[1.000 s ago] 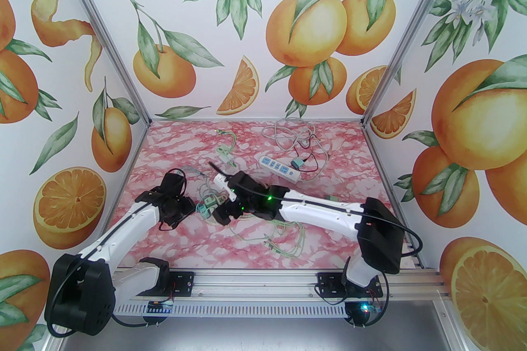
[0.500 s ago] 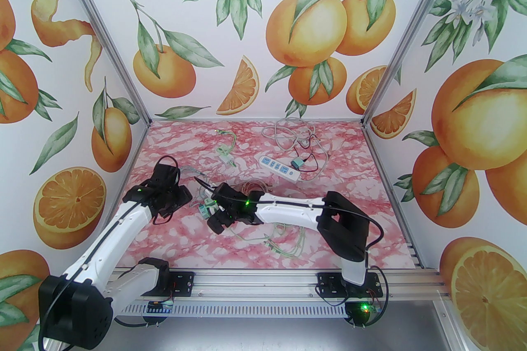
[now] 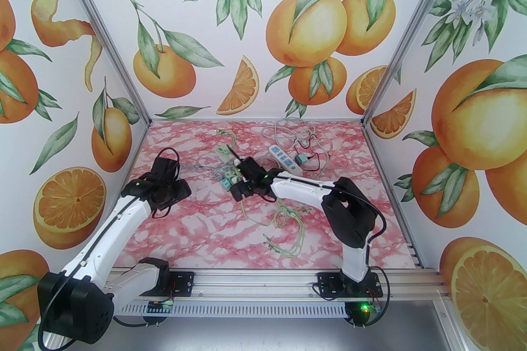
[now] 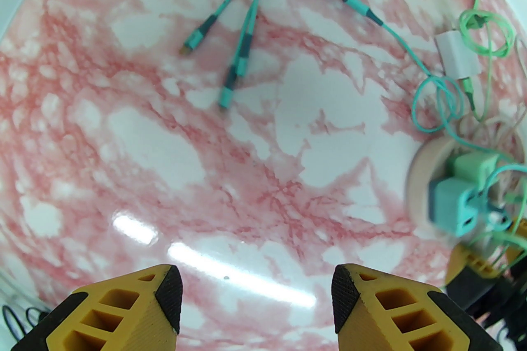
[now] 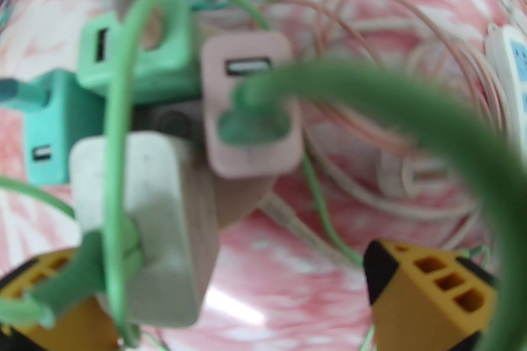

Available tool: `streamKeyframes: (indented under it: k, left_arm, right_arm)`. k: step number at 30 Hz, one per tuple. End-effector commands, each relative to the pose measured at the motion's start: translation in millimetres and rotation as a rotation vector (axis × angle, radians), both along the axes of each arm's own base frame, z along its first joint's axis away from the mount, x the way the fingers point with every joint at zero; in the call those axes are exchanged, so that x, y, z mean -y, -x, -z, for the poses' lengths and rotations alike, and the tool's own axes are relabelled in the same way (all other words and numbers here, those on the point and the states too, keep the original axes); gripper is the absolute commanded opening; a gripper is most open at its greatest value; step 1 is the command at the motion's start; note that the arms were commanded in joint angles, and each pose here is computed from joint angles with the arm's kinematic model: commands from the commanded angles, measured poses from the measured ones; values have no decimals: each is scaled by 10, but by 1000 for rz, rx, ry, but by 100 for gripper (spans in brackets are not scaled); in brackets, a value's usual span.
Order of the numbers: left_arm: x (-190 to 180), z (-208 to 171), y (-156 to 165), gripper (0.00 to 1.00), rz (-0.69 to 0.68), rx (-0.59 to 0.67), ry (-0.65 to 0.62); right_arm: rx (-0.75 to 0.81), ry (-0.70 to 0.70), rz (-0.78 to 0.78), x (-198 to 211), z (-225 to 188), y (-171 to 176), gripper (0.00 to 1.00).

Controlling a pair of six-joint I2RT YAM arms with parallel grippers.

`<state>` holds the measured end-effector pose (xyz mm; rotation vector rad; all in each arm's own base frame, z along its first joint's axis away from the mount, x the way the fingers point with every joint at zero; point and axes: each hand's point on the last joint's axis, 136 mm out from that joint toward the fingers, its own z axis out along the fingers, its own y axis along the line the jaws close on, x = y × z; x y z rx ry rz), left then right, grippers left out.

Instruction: Pull the plug off the socket

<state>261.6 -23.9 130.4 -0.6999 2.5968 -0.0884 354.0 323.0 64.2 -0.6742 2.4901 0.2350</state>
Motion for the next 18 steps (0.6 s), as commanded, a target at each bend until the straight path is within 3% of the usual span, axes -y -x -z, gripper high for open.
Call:
streamKeyframes:
  k: [1, 18]
  left_arm:
    - [89, -138, -171, 64, 55, 54, 13]
    - [389, -69, -555, 65, 169, 52, -2]
  right_arm:
    - [55, 59, 27, 299, -109, -119, 100]
    - [6, 124, 223, 1274, -222, 163, 100]
